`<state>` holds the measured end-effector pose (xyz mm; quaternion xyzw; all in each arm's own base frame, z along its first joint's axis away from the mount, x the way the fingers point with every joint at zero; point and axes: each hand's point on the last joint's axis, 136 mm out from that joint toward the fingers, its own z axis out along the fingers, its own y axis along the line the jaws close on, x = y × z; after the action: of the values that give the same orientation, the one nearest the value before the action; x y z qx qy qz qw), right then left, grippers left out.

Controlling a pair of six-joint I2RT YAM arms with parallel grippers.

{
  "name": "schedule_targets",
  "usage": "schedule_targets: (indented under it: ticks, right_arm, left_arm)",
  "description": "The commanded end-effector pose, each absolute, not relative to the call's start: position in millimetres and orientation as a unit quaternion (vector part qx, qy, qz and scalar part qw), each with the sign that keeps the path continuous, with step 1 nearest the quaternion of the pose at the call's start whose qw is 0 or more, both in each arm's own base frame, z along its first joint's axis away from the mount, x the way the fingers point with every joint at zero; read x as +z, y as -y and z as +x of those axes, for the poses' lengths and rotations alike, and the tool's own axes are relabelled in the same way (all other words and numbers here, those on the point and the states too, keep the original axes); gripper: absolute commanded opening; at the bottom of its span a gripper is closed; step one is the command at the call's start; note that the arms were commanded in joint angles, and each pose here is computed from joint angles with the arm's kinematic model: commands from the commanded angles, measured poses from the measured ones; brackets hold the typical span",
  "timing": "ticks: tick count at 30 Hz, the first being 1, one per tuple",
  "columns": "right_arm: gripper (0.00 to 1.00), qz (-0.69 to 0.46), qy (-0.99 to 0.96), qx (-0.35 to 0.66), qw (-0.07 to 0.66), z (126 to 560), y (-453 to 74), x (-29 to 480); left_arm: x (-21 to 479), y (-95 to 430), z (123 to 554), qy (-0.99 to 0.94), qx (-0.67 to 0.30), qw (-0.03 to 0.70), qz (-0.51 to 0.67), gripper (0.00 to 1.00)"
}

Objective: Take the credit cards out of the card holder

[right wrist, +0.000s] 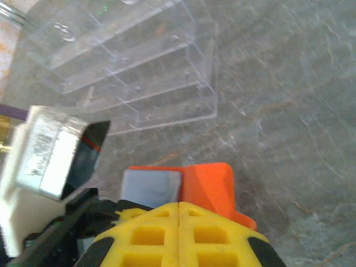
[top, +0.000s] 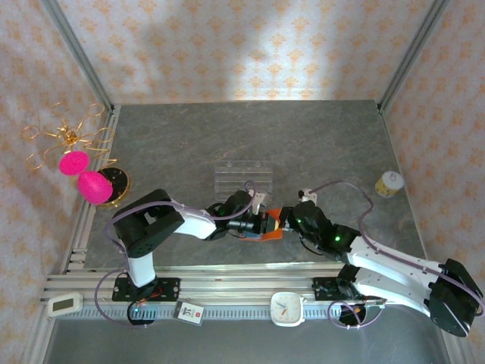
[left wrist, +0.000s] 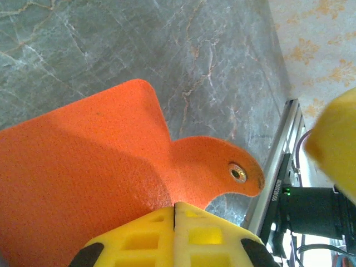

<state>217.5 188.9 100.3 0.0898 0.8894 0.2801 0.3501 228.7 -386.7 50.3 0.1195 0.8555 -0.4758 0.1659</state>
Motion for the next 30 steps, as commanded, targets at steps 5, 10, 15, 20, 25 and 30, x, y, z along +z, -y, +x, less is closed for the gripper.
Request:
schedule_targets:
  ticks: [5,10,15,20,25,30]
  right_arm:
    - [0.00,0.111,-0.886,0.325,0.311,213,-193,73]
    - [0.00,0.124,-0.896,0.315,0.288,215,-187,46]
    - [0.00,0.129,-0.922,0.248,0.267,212,-169,12]
    - [0.00,0.124,-0.930,0.214,0.272,214,-160,6]
    - [0.00,0.111,-0.932,0.198,0.284,218,-157,14]
    - [0.00,0.097,-0.934,0.189,0.288,222,-159,17]
  left_arm:
    - [37,392,228,-0.865,-0.470,0.136,0.112,0.00]
    - [37,390,229,-0.865,-0.469,0.139,0.107,0.00]
    - [64,368,239,-0.856,-0.473,0.191,0.084,0.00]
    - [75,314,253,-0.857,-0.449,0.251,0.032,0.23]
    - [60,288,251,-0.871,-0.415,0.262,0.016,0.28]
    - [71,264,256,-0.860,-0.405,0.309,-0.018,0.33]
